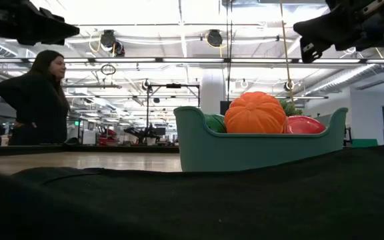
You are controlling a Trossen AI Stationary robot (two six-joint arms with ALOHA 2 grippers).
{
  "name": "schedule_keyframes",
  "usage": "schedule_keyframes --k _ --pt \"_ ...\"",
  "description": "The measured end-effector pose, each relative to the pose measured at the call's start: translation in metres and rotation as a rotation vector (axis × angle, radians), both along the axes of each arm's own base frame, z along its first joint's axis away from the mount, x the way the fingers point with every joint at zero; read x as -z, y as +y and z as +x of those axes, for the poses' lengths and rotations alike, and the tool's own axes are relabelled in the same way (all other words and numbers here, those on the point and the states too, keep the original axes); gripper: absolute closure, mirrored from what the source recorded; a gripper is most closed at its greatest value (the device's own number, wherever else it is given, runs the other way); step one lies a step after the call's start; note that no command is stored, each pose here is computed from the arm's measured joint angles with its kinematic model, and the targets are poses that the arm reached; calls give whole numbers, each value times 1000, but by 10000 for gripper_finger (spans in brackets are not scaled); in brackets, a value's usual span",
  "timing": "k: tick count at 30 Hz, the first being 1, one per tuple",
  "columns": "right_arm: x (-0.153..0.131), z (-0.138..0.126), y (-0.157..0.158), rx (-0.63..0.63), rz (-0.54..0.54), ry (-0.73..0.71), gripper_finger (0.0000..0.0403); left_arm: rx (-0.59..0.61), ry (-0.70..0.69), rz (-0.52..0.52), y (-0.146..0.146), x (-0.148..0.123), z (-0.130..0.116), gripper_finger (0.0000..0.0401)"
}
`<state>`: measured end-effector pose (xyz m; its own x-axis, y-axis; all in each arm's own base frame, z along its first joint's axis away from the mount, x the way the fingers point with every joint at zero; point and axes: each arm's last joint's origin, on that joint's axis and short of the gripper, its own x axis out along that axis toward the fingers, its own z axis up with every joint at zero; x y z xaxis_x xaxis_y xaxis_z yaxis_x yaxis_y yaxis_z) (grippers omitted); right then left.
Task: Pick and placing Produce into tupperware
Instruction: Return to home position
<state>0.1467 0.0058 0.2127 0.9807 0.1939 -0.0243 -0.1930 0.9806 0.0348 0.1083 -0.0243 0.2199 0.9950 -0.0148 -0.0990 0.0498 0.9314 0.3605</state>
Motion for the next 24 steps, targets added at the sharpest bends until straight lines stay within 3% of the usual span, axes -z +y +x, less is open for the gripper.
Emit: schedule_keyframes --k 12,24 --pt "-1 -4 -3 16 14 -16 403 44 10 -40 16 1 -1 401" --pt "14 -26 -1 1 41 -117 403 40 -36 -23 17 -2 -11 401"
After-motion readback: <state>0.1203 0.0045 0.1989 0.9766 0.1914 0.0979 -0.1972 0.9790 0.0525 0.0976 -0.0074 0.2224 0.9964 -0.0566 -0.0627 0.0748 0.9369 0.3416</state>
